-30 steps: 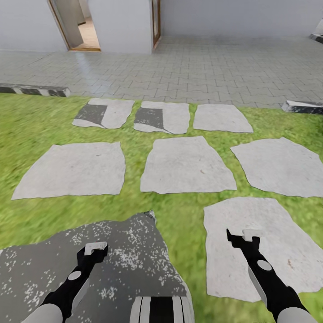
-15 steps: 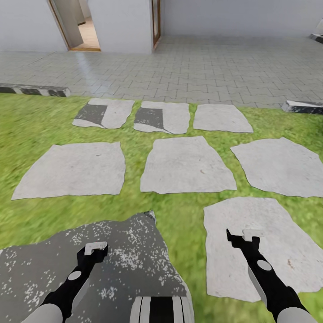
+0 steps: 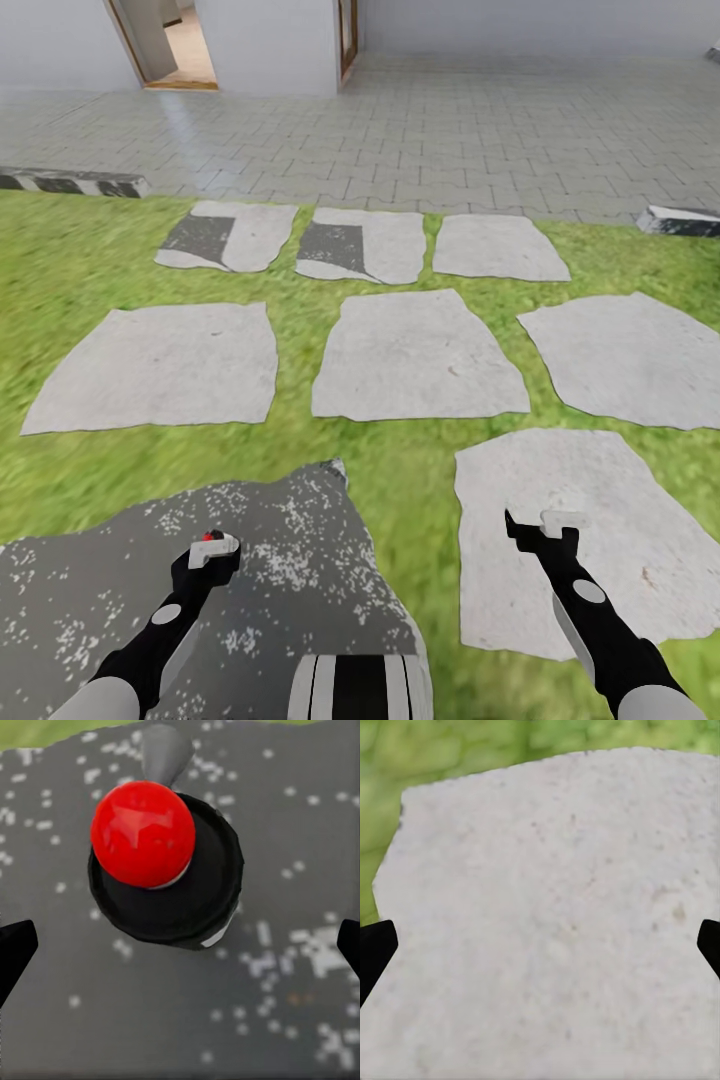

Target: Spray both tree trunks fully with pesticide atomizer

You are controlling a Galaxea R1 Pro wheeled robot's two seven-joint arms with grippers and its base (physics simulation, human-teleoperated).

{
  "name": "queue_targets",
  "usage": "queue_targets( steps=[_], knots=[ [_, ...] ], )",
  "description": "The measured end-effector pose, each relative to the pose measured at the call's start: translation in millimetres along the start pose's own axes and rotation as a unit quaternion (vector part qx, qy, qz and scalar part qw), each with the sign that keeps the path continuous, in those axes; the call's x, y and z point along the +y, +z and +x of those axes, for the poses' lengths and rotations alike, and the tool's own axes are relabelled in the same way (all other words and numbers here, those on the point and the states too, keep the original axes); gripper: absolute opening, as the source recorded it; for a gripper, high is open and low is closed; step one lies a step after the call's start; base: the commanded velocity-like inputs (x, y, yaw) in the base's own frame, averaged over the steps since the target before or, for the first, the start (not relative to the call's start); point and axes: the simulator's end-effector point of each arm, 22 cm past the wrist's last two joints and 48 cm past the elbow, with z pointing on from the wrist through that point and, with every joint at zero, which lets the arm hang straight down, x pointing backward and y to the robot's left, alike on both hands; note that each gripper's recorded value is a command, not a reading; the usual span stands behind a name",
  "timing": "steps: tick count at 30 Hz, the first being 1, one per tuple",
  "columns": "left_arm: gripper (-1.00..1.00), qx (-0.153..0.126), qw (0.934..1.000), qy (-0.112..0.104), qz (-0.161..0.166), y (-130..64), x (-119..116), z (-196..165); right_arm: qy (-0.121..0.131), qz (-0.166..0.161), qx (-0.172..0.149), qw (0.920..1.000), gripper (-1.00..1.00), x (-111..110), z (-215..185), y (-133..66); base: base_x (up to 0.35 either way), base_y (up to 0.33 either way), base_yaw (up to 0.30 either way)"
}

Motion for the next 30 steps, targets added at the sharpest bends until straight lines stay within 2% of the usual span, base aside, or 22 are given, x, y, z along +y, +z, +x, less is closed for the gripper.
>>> queue_targets(
  steps=[22,30],
  knots=[
    [1.00,-0.001,1.0000,0.000,-0.001,0.2,1.1,-0.1,0.000,0.000,0.000,1.0000,1.00,0.0,0.5,0.1,0.020,0.000,0.000],
    [1.00,-0.012,0.9999,0.000,-0.001,-0.8,1.2,-7.5,0.001,0.000,-0.002,1.0000,1.00,-0.4,-3.0,-0.8,0.002,0.000,0.000]
  ],
)
